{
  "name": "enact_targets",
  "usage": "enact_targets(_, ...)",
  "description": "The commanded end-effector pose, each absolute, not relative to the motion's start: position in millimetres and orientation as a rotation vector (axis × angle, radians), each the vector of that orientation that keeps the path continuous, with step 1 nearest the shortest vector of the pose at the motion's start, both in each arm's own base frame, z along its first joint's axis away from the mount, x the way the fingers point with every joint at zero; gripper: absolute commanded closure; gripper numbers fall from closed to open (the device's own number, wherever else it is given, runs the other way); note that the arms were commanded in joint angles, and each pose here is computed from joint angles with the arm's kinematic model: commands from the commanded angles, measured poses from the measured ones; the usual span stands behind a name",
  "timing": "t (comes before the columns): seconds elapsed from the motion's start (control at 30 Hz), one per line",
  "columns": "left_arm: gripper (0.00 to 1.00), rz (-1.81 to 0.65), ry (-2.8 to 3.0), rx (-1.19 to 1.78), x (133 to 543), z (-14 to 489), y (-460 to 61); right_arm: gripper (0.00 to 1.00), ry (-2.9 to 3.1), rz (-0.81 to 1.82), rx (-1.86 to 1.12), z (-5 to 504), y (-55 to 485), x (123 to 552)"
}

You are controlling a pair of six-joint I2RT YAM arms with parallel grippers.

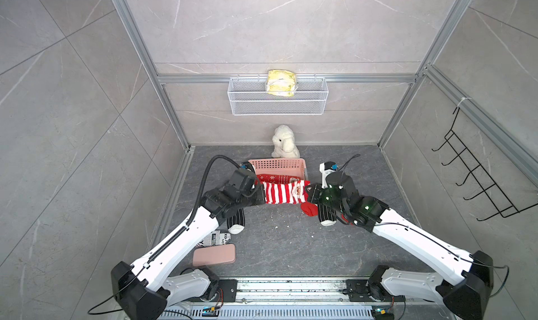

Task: Place the socks together as a pair
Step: Pick up a pair of socks from the center of the board, then place a pair of socks in the bin.

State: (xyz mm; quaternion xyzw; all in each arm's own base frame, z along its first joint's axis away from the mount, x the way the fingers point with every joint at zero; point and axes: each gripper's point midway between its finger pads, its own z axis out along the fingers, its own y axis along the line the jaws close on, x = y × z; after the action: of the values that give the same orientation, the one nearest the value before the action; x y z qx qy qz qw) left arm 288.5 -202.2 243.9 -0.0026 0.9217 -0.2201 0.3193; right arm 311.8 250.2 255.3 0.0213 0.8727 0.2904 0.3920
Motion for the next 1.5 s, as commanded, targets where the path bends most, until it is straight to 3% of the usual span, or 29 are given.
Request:
enact_targets(0.0,1.00,-0.581,2.414,0.114,314,258,-207,1.00,2.212,0.761,-0.015,261,265,338)
enact_targets(0.3,1.00,-0.443,2.485,0.116,404,231,-196,1.00,2.264,0.791,0.038,230,279,415)
enact_targets(0.6,1.00,-0.375,2.579,0.175,444,173,-205,1.00,2.349,0.703,0.064,179,275,452)
enact_targets(0.9,1.00,-0.375,2.668,0.187,457,135,-211,1.00,2.423,0.649,0.106,130,268,472)
enact_targets(1.47,1.00,-0.273,2.723,0.161,458,120,-195,1.00,2.461,0.605,0.123,116,260,479)
